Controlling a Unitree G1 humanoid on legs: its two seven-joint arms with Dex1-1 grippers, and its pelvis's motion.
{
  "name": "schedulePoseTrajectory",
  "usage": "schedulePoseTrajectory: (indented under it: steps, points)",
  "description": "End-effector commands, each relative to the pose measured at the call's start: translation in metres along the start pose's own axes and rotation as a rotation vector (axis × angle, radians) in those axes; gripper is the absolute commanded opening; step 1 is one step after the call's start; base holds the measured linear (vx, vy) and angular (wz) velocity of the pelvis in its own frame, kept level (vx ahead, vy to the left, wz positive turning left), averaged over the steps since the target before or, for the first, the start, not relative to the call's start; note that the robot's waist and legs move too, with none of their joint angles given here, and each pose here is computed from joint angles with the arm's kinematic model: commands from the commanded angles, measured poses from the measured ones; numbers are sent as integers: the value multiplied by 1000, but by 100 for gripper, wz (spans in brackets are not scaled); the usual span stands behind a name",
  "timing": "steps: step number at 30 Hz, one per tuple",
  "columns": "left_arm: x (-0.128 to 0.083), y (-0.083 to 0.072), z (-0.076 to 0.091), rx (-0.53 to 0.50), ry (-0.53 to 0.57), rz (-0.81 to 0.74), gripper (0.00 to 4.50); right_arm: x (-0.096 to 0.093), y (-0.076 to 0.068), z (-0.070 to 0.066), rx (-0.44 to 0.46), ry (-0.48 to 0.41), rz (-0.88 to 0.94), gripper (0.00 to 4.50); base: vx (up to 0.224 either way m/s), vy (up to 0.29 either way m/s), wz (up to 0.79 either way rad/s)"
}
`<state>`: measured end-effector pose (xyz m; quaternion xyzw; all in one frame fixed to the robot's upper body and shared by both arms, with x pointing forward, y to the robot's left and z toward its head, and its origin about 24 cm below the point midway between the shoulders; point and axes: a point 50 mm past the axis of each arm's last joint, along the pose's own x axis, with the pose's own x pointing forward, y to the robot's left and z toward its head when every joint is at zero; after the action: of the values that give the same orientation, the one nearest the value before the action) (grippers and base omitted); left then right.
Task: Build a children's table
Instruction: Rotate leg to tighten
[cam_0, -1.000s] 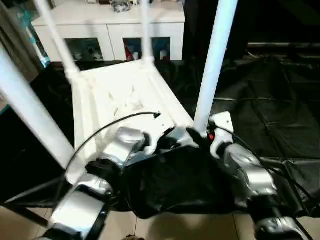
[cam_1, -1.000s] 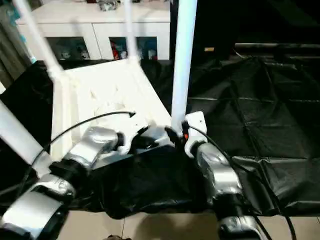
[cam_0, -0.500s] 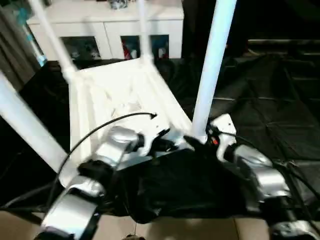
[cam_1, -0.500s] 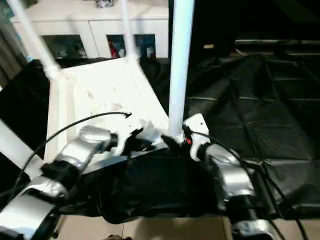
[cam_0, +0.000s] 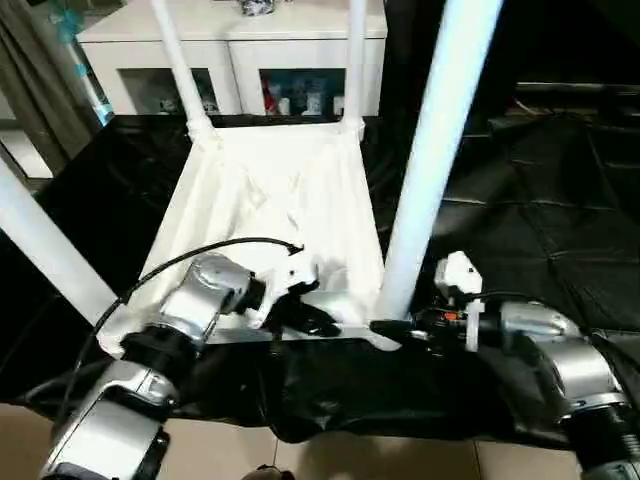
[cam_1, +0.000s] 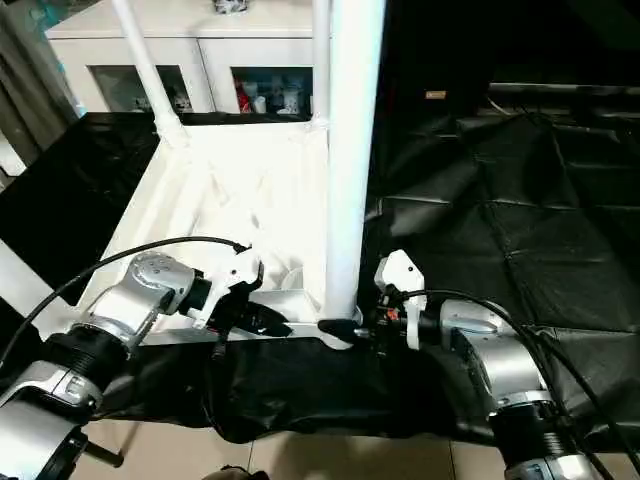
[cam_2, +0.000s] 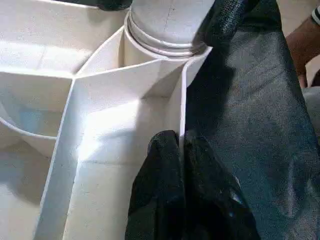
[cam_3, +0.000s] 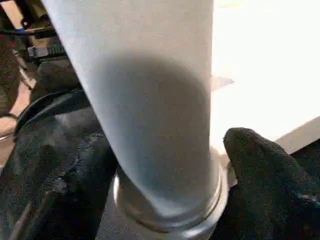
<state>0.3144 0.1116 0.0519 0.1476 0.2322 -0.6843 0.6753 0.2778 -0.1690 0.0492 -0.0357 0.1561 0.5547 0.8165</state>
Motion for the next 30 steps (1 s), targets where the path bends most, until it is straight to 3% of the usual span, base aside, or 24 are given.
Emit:
schedulePoseTrajectory:
  steps: [1,8,9,14,18,21,26,29,30]
  points:
    - [2,-5,5,27,-6,-73,0,1,4,4,-4,-12,34,322,0,0,0]
    - [5,-5,5,27,-15,-58,0,4,8,1,12,-10,62,278,0,0,0]
    - [7,-4,5,25,-18,-38,0,4,9,-1,21,-15,56,255,0,0,0]
    - [16,4,7,5,-28,86,0,11,8,-9,59,-37,-52,239,0,0,0]
    - [27,13,12,-35,-46,211,0,24,-5,-23,73,7,-309,238,0,0,0]
    - [38,21,21,-64,-75,327,0,38,-9,-28,153,-14,-459,236,0,0,0]
    - [55,24,35,-75,-115,414,0,60,-14,-27,231,-29,-629,235,0,0,0]
    - [67,20,42,-67,-132,395,0,76,-10,-20,251,-65,-606,235,0,0,0]
    - [69,18,43,-62,-135,378,0,80,-7,-16,247,-85,-570,290,0,0,0]
